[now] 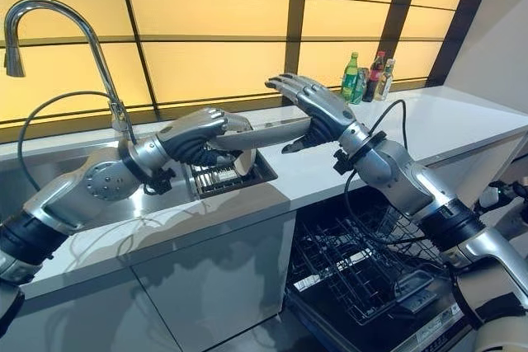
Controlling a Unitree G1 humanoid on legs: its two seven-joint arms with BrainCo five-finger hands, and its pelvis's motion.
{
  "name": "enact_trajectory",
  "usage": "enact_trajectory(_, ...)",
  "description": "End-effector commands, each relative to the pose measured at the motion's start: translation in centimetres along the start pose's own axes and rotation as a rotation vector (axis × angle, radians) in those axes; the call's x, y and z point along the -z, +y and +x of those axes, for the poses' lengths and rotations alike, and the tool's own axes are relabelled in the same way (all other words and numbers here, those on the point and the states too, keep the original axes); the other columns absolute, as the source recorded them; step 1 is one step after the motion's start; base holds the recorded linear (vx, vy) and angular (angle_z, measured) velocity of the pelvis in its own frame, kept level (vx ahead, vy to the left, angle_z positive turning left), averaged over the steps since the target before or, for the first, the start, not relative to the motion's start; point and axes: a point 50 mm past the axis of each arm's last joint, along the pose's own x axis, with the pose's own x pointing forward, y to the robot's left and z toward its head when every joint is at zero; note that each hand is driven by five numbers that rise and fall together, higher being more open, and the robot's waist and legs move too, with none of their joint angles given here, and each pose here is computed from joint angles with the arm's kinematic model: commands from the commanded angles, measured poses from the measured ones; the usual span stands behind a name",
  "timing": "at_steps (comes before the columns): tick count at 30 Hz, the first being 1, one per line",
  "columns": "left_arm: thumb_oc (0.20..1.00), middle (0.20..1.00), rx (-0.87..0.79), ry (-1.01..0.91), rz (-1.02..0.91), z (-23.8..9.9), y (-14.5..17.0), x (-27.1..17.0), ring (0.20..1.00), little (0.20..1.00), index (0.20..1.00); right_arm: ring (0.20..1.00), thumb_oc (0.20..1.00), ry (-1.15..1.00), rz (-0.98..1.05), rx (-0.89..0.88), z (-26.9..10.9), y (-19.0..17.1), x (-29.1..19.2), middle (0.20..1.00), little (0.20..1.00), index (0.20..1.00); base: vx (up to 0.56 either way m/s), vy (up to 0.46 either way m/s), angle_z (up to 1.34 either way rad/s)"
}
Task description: Pick up plates and place into dishwasher.
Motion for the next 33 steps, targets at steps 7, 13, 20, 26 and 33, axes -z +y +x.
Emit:
enact_trajectory(7,0.2,0.2,-0.152,-0.144,0.022,2.4,4.3,-2.2,0.2,0.2,0.2,0.2,0.2,-0.11,0.153,0.119,2.1,-3.6,-1.4,0.2,0.2,0.2,0.01,0.002,0.01)
enact_trajectory(13,1.0,1.0,-0.121,-0.045,-0.017,1.7,3.1,-0.7,1.0,1.0,1.0,0.2,0.2,-0.121,0.316,0.218,0.8,-3.0,-1.3,0.2,0.2,0.2,0.0,0.0,0.0)
enact_trajectory(20,1.0,1.0,-0.176,0.173,0.087,-0.5,2.9,2.6,1.0,1.0,1.0,0.2,0.2,-0.037,0.361,0.236,-2.0,-2.4,0.0,0.2,0.2,0.2,0.01,-0.001,-0.03)
enact_trajectory(26,1.0,1.0,-0.302,0.387,0.197,-4.8,3.8,5.7,1.0,1.0,1.0,0.2,0.2,0.09,0.338,0.207,-6.7,-2.3,2.0,0.2,0.2,0.2,0.01,-0.011,-0.1)
enact_trajectory(33,1.0,1.0,-0.478,0.598,0.282,-10.3,3.9,7.7,1.0,1.0,1.0,0.2,0.2,0.279,0.428,0.074,-12.4,-0.3,3.9,0.2,0.2,0.2,0.0,-0.006,-0.17)
